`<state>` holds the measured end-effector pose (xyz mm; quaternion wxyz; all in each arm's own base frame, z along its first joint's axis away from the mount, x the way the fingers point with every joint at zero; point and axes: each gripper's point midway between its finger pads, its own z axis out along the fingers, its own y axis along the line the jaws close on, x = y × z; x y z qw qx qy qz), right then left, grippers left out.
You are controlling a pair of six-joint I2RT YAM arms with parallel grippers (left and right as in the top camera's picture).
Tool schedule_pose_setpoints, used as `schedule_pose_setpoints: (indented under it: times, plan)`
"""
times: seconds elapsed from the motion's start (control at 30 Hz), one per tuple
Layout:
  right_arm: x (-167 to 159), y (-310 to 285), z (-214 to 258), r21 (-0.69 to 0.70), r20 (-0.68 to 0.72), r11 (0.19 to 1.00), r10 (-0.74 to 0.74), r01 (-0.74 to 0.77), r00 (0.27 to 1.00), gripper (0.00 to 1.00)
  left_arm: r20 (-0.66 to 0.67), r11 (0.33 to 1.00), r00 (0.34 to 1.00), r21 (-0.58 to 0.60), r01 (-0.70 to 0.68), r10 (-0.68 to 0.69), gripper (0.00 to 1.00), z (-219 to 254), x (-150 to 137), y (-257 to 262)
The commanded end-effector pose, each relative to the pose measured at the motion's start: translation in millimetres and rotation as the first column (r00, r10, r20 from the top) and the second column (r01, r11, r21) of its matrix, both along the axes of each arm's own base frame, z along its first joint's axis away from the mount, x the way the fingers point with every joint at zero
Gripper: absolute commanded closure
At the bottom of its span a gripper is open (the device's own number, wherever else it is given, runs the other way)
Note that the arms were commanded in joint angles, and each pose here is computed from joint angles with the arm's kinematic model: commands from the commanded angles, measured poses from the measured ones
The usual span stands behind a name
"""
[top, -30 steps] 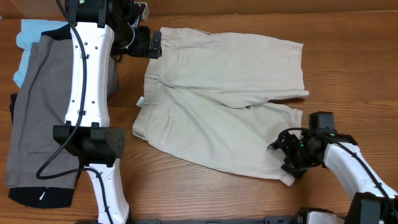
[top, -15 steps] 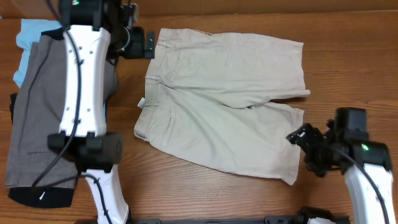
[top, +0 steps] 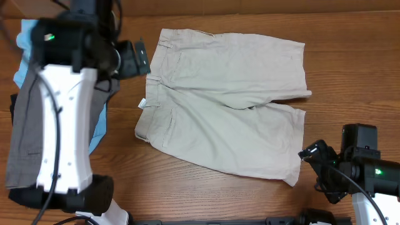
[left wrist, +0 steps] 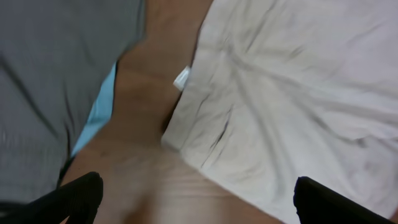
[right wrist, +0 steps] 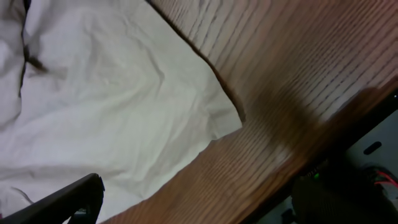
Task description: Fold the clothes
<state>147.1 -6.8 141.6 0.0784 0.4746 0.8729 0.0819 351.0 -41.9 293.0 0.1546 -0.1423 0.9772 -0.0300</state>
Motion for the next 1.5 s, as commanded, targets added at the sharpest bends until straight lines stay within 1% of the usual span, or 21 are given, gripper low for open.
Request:
schedule_pose_setpoints:
  times: [0.0, 0.13, 0.23, 0.3, 0.43, 0.57, 0.67, 0.8, 0.87, 1.03, 1.1, 1.13, 1.2, 1.23, 1.27, 1.3, 1.47]
  plan:
    - [2.3, -9.5, 5.4, -0.052, 0.018, 0.995, -0.086, 0.087, 0.996, 0.0, -0.196, 0.98, 0.96, 0.078, -0.186, 0.198, 0.0, -61.4, -15.5, 14.3]
    - [1.5, -11.5, 4.6, -0.08, 0.013, 0.988, -0.131, 0.131, 0.991, 0.0, -0.296, 0.958, 0.911, 0.097, -0.271, 0.288, 0.0, -116.3, -25.6, 12.9]
    - [6.7, -7.2, 0.4, -0.08, 0.014, 0.99, -0.113, 0.113, 0.994, 0.0, -0.338, 0.958, 0.898, 0.057, -0.28, 0.283, 0.0, -155.7, -27.7, 3.6]
    - [8.1, -2.0, -5.4, -0.075, -0.015, 0.993, -0.093, 0.092, 0.996, 0.0, -0.373, 0.959, 0.888, 0.013, -0.284, 0.268, 0.0, -177.5, -32.6, -5.4]
    - [12.6, 8.5, -17.1, -0.071, -0.09, 0.997, -0.037, 0.031, 0.995, 0.0, -0.436, 0.958, 0.867, -0.035, -0.283, 0.24, 0.0, -206.1, -47.7, -15.5]
    - [21.6, 20.9, -30.8, -0.044, -0.147, 0.999, 0.01, -0.017, 0.989, 0.0, -0.491, 0.958, 0.837, -0.017, -0.287, 0.243, 0.0, -223.1, -66.8, -14.3]
    - [29.8, 23.7, -38.5, -0.04, -0.164, 0.999, 0.012, -0.019, 0.986, 0.0, -0.486, 0.951, 0.834, -0.017, -0.308, 0.261, 0.0, -236.9, -68.8, -14.3]
    - [34.6, 24.5, -44.6, -0.037, -0.182, 0.999, -0.005, -0.001, 0.983, 0.0, -0.466, 0.928, 0.824, -0.016, -0.373, 0.323, 0.08, -262.6, -70.4, -13.7]
    - [35.4, 24.5, -44.6, -0.037, -0.179, 0.999, -0.009, 0.002, 0.984, 0.02, -0.461, 0.921, 0.821, -0.017, -0.388, 0.338, 0.13, -272.4, -72.7, -12.3]
    - [35.0, 24.4, -47.6, -0.037, -0.18, 0.999, -0.03, 0.024, 0.983, 0.06, -0.457, 0.917, 0.817, -0.008, -0.399, 0.352, 0.2, -292.4, -82.2, -8.9]
    - [33.4, 24.8, -53.5, -0.035, -0.185, 0.999, -0.031, 0.025, 0.982, 0.09, -0.443, 0.917, 0.825, -0.018, -0.399, 0.351, 0.26, -298.1, -80.8, -9.1]
    - [31.6, 25.8, -57.6, -0.029, -0.191, 0.999, -0.03, 0.025, 0.981, 0.11, -0.435, 0.917, 0.829, -0.022, -0.399, 0.35, 0.31, -299.6, -79.4, -9.2]
    - [25.5, 29.7, -68.0, -0.005, -0.21, 1.0, -0.027, 0.027, 0.977, 0.13, -0.417, 0.917, 0.838, -0.026, -0.397, 0.351, 0.55, -301.9, -75.5, -8.5]
    - [22.5, 33.7, -73.9, 0.018, -0.219, 0.999, -0.022, 0.027, 0.975, 0.16, -0.406, 0.918, 0.843, -0.027, -0.396, 0.352, 0.75, -302.4, -73.0, -7.9]
    - [20.0, 38.3, -79.6, 0.046, -0.226, 0.999, -0.016, 0.027, 0.974, 0.17, -0.397, 0.918, 0.847, -0.024, -0.396, 0.355, 0.88, -302.6, -71.1, -6.7]
    - [17.3, 43.4, -85.7, 0.076, -0.231, 0.997, -0.009, 0.027, 0.973, 0.19, -0.387, 0.918, 0.851, -0.022, -0.395, 0.356, 0.96, -302.8, -68.9, -5.9]
    - [5.9, 60.9, -103.7, 0.174, -0.253, 0.985, 0.023, 0.022, 0.967, 0.2, -0.35, 0.918, 0.867, -0.044, -0.393, 0.355, 0.96, -303.1, -58.0, -7.0]
